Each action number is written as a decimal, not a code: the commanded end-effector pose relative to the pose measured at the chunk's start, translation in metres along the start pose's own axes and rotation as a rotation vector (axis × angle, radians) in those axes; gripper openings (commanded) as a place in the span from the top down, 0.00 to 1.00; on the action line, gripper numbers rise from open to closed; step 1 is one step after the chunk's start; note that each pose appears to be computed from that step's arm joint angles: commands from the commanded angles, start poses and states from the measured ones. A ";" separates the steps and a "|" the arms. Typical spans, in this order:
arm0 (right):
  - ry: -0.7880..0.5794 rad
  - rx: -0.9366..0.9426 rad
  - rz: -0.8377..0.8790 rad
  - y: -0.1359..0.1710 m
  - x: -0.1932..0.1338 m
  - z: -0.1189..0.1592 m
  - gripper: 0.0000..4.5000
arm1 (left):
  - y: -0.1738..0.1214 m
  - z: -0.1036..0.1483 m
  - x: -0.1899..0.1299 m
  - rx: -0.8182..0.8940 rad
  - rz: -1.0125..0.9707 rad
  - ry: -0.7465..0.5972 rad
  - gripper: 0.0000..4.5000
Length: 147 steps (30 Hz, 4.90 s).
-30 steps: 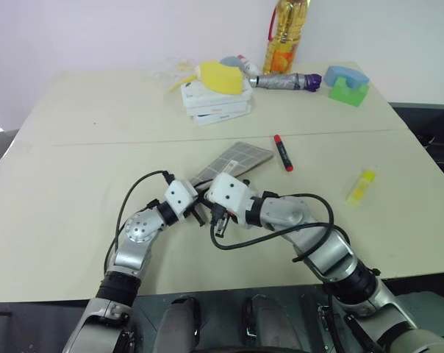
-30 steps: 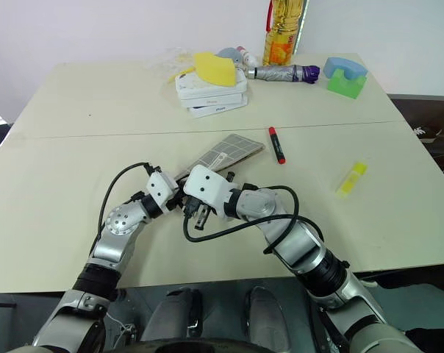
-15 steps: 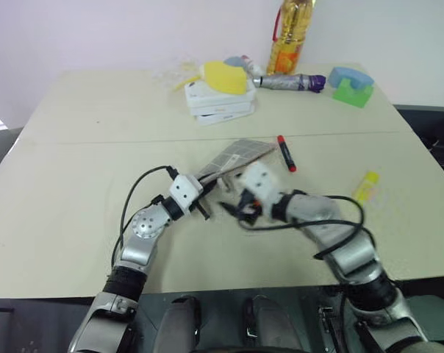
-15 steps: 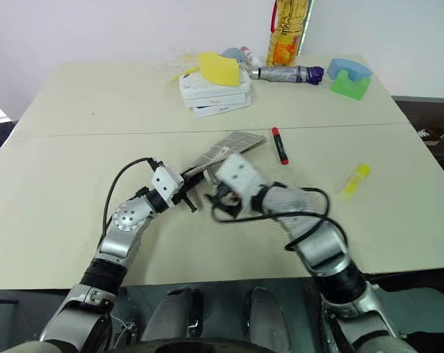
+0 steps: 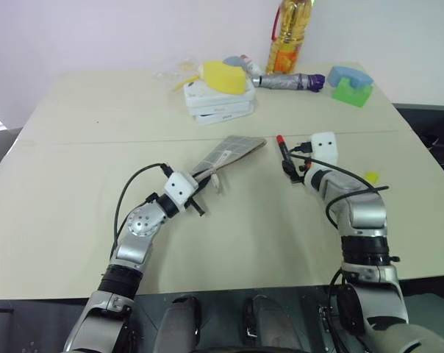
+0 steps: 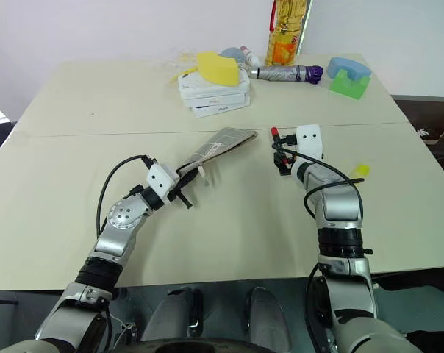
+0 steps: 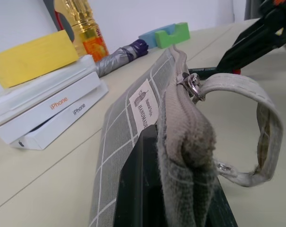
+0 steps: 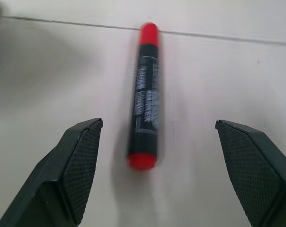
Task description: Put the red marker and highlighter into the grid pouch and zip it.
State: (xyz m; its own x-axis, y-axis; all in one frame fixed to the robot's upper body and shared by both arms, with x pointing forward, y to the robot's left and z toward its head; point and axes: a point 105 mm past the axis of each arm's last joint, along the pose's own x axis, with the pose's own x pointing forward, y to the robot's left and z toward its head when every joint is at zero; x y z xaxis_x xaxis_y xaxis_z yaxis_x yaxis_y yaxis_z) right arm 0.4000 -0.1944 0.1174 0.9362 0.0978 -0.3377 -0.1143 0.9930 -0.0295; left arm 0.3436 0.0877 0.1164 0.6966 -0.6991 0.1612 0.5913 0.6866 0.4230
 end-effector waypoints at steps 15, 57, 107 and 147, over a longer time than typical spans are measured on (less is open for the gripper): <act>-0.228 -0.383 0.125 0.009 -0.062 0.038 0.92 | 0.012 0.008 0.002 0.007 0.041 -0.020 1.00; -0.095 -1.168 0.621 0.070 -0.131 0.000 0.92 | -0.030 0.028 -0.018 0.098 -0.494 -0.116 1.00; -0.040 0.048 -0.328 -0.088 -0.092 -0.020 0.81 | -0.021 0.015 0.015 0.018 -0.255 -0.083 1.00; -0.144 -0.522 0.351 0.022 -0.123 0.003 0.81 | -0.006 0.026 0.020 0.038 -0.235 -0.122 1.00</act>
State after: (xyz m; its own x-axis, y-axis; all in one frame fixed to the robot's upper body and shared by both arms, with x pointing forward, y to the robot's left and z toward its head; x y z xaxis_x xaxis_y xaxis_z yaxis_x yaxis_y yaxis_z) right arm 0.2815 -0.1828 0.1519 0.8321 0.4612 -0.3080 -0.5518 0.7446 -0.3756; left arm 0.3454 0.0639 0.1236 0.5077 -0.8554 0.1027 0.7361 0.4927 0.4641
